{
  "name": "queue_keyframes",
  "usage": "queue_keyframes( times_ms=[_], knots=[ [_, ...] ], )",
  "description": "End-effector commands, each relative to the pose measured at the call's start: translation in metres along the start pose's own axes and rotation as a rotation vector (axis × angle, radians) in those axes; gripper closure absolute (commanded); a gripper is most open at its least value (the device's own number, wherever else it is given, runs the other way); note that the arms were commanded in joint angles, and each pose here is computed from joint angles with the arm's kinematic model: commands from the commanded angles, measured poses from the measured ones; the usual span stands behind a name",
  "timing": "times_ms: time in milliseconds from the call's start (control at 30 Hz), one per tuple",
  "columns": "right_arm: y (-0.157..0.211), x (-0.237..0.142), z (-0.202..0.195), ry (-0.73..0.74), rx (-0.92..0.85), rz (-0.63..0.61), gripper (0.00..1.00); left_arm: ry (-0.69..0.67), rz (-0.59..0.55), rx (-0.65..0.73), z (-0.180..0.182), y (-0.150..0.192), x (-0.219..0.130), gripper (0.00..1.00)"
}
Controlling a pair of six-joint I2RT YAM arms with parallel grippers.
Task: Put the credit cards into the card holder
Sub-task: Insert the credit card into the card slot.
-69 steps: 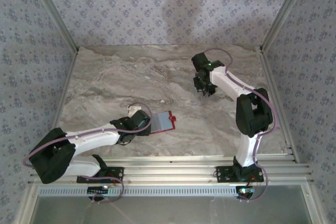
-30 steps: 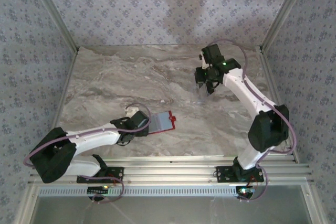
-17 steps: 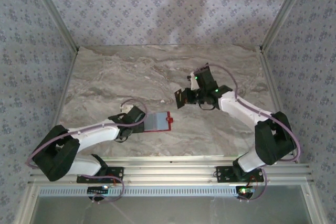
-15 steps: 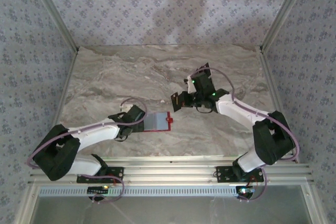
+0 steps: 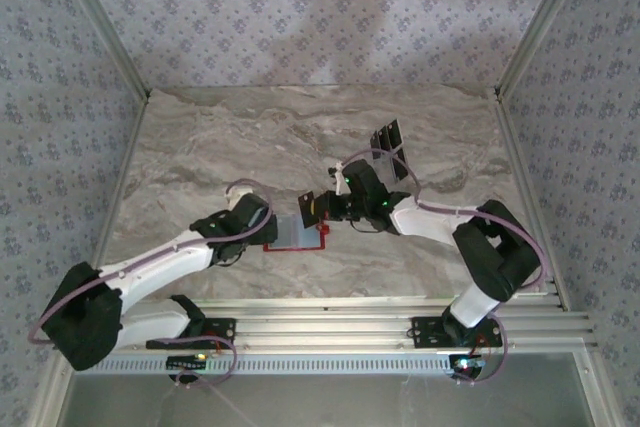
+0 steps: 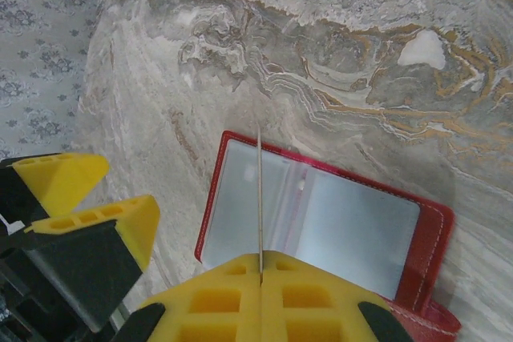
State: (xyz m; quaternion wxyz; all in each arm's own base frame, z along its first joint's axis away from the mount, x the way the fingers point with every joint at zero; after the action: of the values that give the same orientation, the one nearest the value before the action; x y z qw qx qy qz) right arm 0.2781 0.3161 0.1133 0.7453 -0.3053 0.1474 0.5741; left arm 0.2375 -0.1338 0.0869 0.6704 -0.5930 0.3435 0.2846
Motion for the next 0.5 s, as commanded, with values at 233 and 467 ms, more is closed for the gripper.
queue_keyframes(
  times_ms=[233,467],
  knots=[
    [0.013,0.014,-0.008,-0.006,0.054,0.011,1.00,0.038,0.052,0.054,-0.019,0.007,0.026,0.00],
    [0.027,0.016,-0.014,-0.017,0.098,0.006,1.00,-0.047,0.107,0.014,0.001,0.031,0.028,0.00]
  ],
)
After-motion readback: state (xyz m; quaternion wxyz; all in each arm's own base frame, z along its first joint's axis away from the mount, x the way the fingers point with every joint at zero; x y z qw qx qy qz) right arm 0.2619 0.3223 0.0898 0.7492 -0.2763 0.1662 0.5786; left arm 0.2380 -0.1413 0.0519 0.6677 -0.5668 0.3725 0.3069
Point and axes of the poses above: each hand's point on the last joint's axis, 136 mm out from that joint toward the fingers, its own x axis out along the fingers, its own z axis along the line the jaws close on, y = z × x, the point moved 2 cm from there along -x, back along the fingers, and after that the axes turned 11 degrees about x, right-handed, at the moved point
